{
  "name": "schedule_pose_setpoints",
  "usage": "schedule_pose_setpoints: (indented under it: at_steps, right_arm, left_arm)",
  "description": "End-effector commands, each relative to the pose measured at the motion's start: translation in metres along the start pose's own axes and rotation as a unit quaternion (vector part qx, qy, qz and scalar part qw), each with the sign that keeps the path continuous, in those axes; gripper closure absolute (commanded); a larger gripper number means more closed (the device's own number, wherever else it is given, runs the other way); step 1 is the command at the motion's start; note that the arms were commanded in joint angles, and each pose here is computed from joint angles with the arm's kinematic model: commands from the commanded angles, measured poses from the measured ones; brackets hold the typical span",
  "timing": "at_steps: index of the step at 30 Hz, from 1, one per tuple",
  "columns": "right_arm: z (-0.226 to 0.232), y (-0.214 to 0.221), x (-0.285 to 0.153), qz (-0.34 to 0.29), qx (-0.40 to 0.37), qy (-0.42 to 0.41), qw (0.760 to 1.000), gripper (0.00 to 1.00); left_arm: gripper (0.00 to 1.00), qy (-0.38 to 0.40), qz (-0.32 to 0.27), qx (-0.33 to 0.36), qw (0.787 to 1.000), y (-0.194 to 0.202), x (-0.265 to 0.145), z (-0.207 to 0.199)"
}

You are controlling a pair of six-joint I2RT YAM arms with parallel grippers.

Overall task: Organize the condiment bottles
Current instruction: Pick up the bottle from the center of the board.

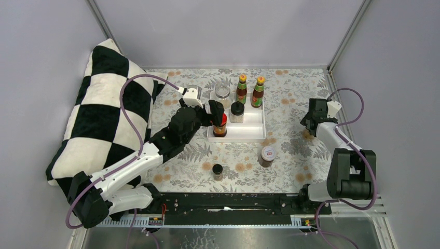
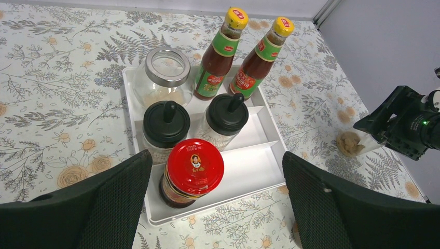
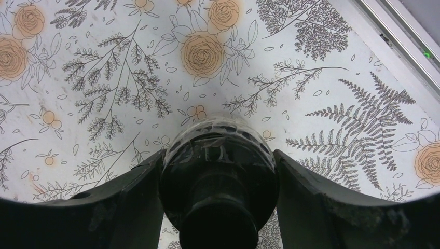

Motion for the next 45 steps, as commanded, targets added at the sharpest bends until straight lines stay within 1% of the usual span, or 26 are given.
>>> schedule_pose_setpoints:
  at_steps: [1, 9, 15, 18, 25, 35, 40, 45]
  right_arm:
    - [0.004, -0.021, -0.011, -0.031, 0.012, -0.018, 0.999, 0.57]
    - [0.011, -0.033, -0.040, -0.055, 0.019, -0.067, 0.996, 0.64]
    - [0.026, -0.048, -0.073, -0.080, 0.004, -0.105, 0.991, 0.64]
    - [0.043, -0.055, -0.094, -0.090, -0.018, -0.130, 0.987, 0.64]
    - [0.069, -0.081, -0.135, -0.113, -0.036, -0.181, 0.976, 0.64]
    - [0.128, -0.103, -0.186, -0.139, -0.082, -0.246, 0.956, 0.64]
    - [0.156, -0.106, -0.204, -0.147, -0.111, -0.268, 0.946, 0.64]
    - [0.188, -0.100, -0.218, -0.153, -0.146, -0.289, 0.934, 0.64]
  left_arm:
    - [0.02, 0.006, 0.003, 0.002, 1.000, 0.002, -0.003, -0.001]
    - [0.02, 0.002, 0.010, -0.001, 1.000, 0.008, 0.000, 0.000]
    - [0.02, 0.000, 0.011, -0.002, 1.000, 0.009, 0.000, 0.000]
    - [0.02, -0.001, 0.012, -0.002, 1.000, 0.010, 0.000, 0.001]
    - [0.02, -0.004, 0.010, -0.003, 1.000, 0.009, -0.004, 0.002]
    - [0.02, -0.006, 0.010, -0.002, 1.000, 0.009, -0.006, 0.002]
    - [0.03, -0.007, 0.010, -0.003, 1.000, 0.009, -0.006, 0.003]
    - [0.03, -0.008, 0.012, -0.003, 1.000, 0.010, -0.005, 0.003]
Point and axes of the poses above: each gripper's point midway between its finger pads, its own x axis out along the fingers, its own z axis along the line the jaws close on, y = z × x, the point moved 1 cm from there along -x, back along the fingers, and after that the axes turned 2 degrees about -x, right-handed, at the moved point
